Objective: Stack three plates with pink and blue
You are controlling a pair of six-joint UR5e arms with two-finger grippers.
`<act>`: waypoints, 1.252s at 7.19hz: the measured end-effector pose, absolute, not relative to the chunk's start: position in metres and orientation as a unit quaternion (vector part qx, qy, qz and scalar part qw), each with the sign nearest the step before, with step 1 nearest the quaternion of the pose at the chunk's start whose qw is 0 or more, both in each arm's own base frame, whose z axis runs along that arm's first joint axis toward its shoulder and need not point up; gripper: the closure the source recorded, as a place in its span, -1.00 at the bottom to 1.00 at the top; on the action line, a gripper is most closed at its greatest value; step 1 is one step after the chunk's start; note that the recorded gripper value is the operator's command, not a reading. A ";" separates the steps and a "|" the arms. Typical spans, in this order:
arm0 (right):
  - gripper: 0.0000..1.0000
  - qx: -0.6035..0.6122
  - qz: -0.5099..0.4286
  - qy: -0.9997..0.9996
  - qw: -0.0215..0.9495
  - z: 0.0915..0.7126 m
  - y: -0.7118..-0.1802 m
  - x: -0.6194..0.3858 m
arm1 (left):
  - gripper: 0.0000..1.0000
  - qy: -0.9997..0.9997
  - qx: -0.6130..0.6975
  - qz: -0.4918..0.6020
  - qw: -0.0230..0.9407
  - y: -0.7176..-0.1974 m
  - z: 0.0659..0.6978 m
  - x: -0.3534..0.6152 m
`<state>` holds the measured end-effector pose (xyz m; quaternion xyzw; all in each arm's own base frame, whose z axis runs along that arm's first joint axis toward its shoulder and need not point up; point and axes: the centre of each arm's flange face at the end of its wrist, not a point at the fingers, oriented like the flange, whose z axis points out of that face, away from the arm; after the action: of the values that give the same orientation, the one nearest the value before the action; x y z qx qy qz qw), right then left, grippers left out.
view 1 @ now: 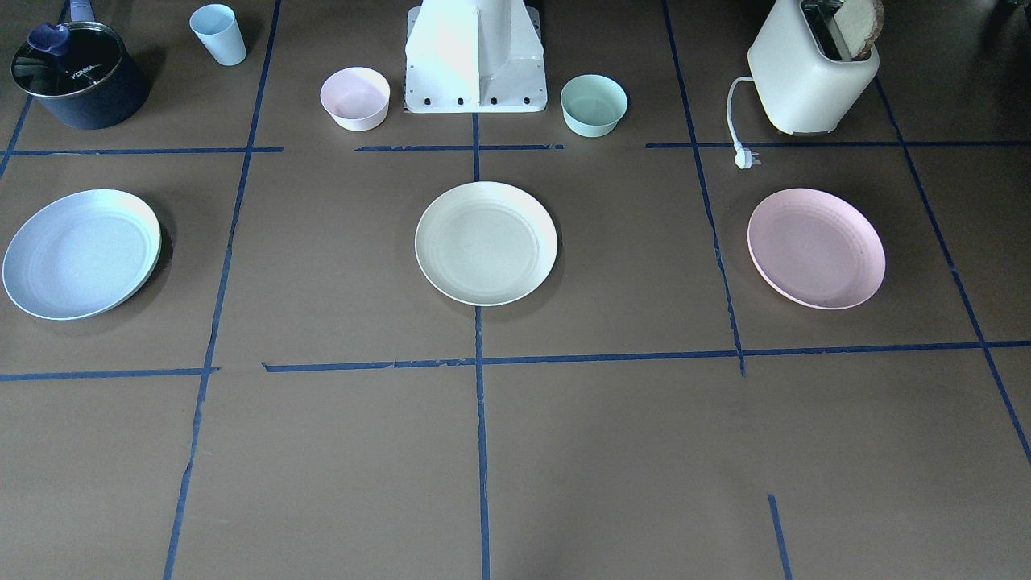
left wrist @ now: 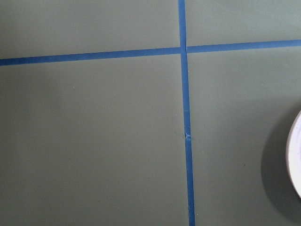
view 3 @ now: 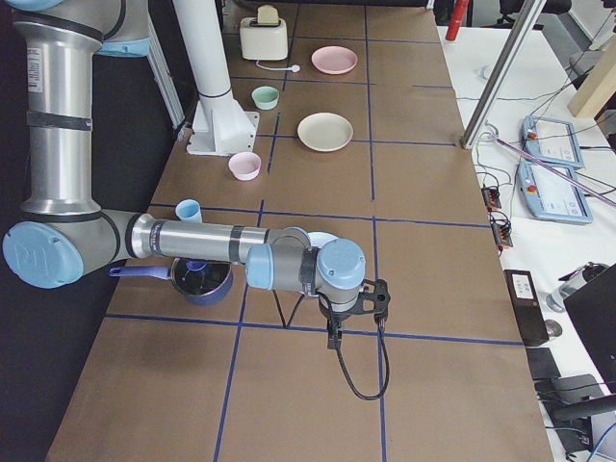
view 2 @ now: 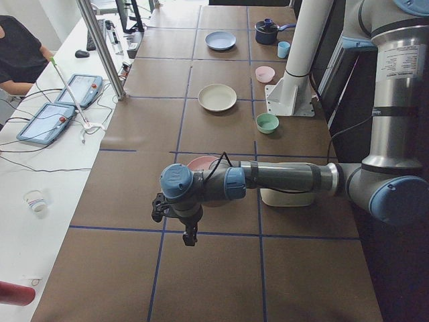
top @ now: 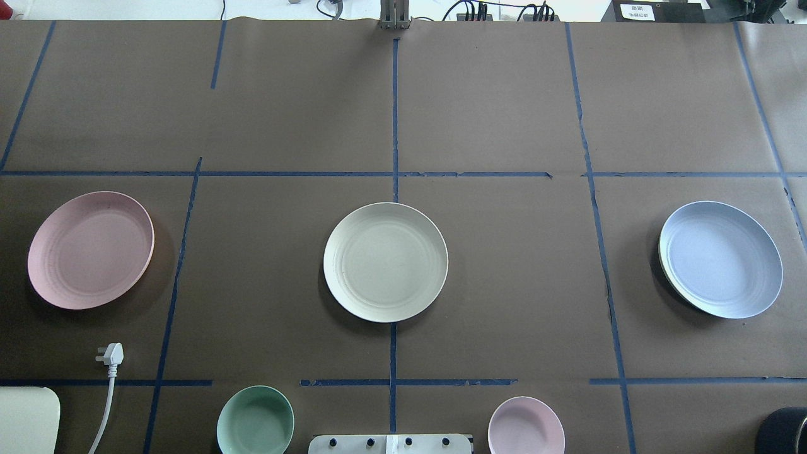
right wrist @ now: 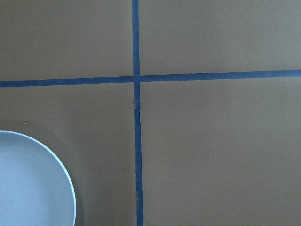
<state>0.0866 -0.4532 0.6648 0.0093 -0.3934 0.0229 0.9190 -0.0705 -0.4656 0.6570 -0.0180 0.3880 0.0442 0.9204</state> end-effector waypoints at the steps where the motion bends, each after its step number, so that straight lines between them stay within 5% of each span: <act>1: -1.00 0.010 0.024 -0.393 0.919 0.664 -0.453 0.087 | -1.00 0.388 -0.019 0.044 0.920 -0.465 0.658 -0.071; 9: -1.00 0.017 0.025 -0.393 0.919 0.656 -0.459 0.089 | -1.00 0.388 -0.018 0.044 0.920 -0.467 0.657 -0.071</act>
<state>0.0894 -0.4589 0.6564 0.0171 -0.3929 0.0250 0.9191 -0.0706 -0.4674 0.6570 -0.0178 0.3885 0.0442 0.9202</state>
